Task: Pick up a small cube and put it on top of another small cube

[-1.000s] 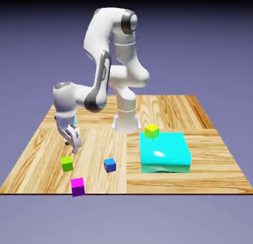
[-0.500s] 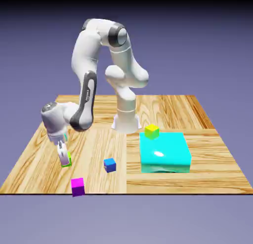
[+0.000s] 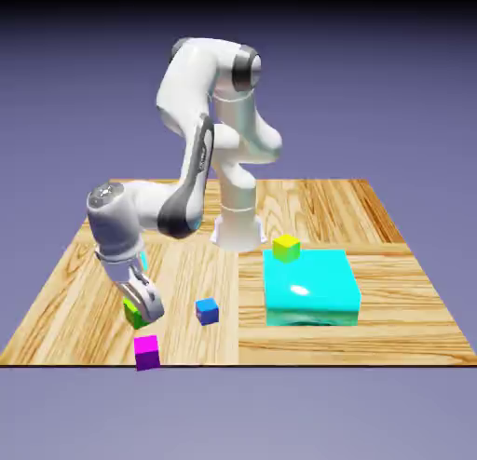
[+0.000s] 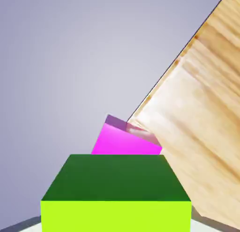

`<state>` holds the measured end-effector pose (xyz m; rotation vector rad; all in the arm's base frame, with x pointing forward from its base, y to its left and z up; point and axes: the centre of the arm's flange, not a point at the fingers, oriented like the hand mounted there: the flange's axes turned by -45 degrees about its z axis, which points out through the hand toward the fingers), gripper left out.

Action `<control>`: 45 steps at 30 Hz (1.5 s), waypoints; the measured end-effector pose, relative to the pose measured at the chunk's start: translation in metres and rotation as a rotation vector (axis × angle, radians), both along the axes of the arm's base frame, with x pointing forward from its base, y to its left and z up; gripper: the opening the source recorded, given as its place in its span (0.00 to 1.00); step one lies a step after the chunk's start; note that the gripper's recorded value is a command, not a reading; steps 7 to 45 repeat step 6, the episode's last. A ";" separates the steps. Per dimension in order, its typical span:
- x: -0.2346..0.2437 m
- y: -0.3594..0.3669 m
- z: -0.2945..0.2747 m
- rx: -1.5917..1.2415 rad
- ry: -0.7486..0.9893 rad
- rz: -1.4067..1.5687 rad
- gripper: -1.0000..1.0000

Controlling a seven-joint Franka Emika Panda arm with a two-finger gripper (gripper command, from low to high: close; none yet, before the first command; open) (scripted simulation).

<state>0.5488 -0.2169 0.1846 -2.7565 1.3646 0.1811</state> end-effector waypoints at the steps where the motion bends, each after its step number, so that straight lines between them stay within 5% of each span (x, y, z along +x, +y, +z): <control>1: -0.001 0.001 -0.008 0.000 0.000 0.000 1.00; 6: 0.003 -0.004 0.053 -0.001 0.001 0.000 1.00; 45: 0.003 -0.004 0.053 -0.001 0.001 0.000 1.00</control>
